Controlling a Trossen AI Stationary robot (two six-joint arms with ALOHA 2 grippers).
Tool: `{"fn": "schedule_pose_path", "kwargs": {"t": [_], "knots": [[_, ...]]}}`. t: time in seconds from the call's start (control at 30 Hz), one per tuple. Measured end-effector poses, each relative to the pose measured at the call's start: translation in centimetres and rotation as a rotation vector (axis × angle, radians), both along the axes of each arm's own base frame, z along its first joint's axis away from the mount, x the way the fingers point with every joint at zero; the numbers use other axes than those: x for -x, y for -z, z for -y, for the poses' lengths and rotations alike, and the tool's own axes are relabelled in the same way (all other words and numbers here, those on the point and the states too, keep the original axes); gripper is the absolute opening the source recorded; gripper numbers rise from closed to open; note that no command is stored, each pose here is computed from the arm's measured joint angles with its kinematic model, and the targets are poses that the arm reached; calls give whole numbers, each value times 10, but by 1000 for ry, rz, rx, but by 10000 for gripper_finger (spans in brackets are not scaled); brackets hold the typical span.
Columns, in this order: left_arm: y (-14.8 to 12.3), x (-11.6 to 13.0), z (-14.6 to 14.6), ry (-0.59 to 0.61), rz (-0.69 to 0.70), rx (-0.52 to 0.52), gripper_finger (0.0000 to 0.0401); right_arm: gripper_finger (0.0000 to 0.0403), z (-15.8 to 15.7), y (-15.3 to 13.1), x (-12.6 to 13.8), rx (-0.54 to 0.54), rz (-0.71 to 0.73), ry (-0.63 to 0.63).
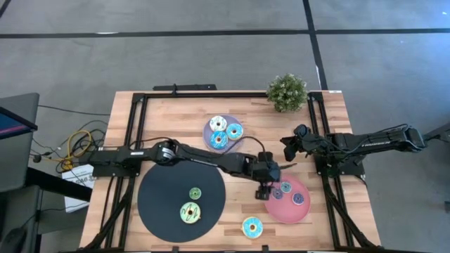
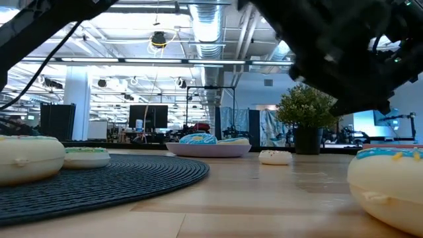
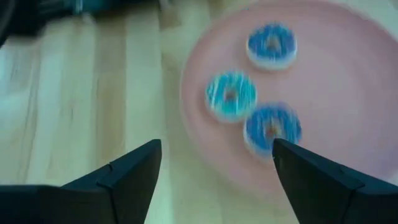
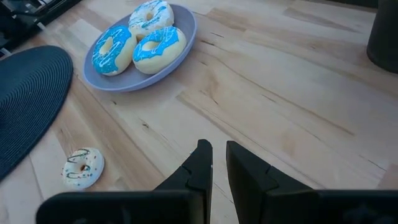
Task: Pick & Place donuts
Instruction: Put the small white donut on the pink plate
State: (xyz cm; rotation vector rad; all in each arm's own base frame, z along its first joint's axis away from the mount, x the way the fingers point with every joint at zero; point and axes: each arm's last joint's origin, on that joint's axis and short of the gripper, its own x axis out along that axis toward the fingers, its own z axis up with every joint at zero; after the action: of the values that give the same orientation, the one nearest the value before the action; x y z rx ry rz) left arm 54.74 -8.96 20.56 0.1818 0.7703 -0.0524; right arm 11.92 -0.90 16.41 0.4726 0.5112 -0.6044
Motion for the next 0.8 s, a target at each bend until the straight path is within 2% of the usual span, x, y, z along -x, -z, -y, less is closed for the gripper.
{"fn": "schedule_pose_path", "kwargs": {"t": [0.13,0.23,0.33,0.5,0.53,0.67,0.8], "knots": [[-25,23,-20,17,-163,30,289,37,0,0,0,0,-1,-1],[-35,35,-37,27,-248,85,252,37,0,0,0,0,-1,-1],[-31,43,-46,18,-299,104,185,37,0,0,0,-1,0,-4],[-16,66,-48,-10,-388,89,31,37,0,0,0,-2,1,-3],[-13,72,-49,-21,-395,97,17,37,0,0,0,-2,1,-3],[-11,109,-52,-95,-332,87,15,37,0,0,0,-2,2,-3],[-18,168,-58,-164,-180,127,4,37,0,0,0,-2,2,-1]]}}
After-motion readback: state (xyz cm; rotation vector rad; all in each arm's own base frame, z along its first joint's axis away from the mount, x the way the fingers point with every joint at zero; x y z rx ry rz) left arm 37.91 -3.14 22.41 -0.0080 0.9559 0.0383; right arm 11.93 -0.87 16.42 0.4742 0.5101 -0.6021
